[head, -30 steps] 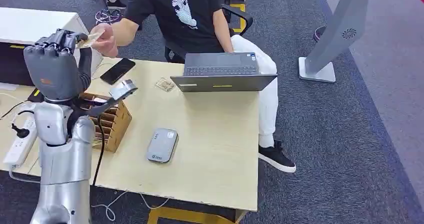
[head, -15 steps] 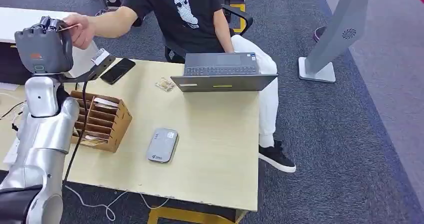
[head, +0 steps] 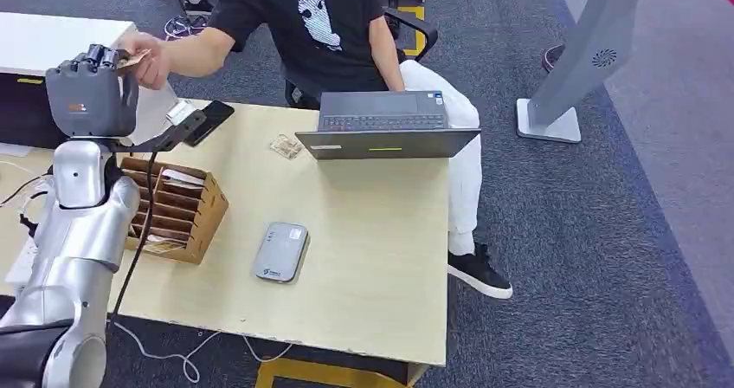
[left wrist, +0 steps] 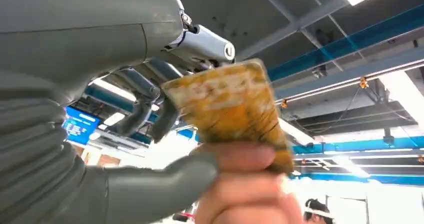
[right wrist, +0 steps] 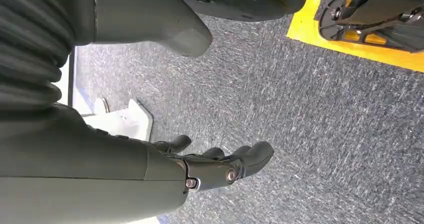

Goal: Pass the card to the sensor for recognition and then transmit it.

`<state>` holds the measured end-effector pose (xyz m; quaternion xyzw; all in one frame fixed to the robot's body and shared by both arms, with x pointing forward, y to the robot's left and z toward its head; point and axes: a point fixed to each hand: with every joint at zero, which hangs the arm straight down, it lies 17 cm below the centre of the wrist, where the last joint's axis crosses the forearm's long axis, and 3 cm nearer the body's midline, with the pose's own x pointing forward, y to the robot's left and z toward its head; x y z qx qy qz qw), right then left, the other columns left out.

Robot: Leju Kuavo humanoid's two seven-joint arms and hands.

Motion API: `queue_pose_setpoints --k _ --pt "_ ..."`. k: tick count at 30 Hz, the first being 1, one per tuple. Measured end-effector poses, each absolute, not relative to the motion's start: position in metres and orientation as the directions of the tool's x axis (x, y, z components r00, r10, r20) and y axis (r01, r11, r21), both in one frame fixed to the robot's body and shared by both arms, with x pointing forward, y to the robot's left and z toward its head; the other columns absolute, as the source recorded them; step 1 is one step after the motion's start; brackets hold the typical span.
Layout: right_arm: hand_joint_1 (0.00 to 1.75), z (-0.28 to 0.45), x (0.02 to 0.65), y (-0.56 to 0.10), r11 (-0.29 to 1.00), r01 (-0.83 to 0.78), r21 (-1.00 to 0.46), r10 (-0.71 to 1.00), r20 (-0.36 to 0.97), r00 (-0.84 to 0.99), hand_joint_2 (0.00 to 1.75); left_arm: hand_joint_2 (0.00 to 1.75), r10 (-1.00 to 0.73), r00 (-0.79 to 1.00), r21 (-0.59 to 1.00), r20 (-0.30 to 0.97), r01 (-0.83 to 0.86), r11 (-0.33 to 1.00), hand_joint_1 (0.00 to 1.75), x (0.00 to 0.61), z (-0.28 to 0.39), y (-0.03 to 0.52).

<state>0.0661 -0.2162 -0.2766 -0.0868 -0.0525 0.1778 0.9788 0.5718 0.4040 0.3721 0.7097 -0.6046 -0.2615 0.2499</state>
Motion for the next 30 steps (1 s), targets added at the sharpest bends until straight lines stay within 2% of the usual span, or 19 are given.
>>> queue_pose_setpoints --k 10,21,26,30 --pt "0.00 -0.277 0.066 -0.216 0.923 -0.337 -0.188 0.355 0.074 0.932 1.75 1.75 -0.993 0.090 0.659 -0.078 -0.743 -0.119 0.00 0.570 0.376 0.389" --pt "0.00 -0.277 0.065 -0.215 0.927 -0.324 -0.188 0.342 0.072 0.937 1.75 1.75 -0.993 -0.082 0.567 -0.089 -0.823 0.017 0.00 0.544 0.405 0.329" --pt "0.00 -0.277 0.064 -0.214 0.923 -0.337 -0.186 0.355 0.069 0.932 1.75 1.75 -0.969 -0.232 0.473 -0.086 -0.866 0.165 0.00 0.508 0.425 0.281" --pt "0.00 -0.277 0.063 -0.214 0.929 -0.321 -0.183 0.338 0.068 0.939 1.75 1.75 -0.929 -0.357 0.418 0.101 -0.832 0.365 0.00 0.492 0.435 0.268"
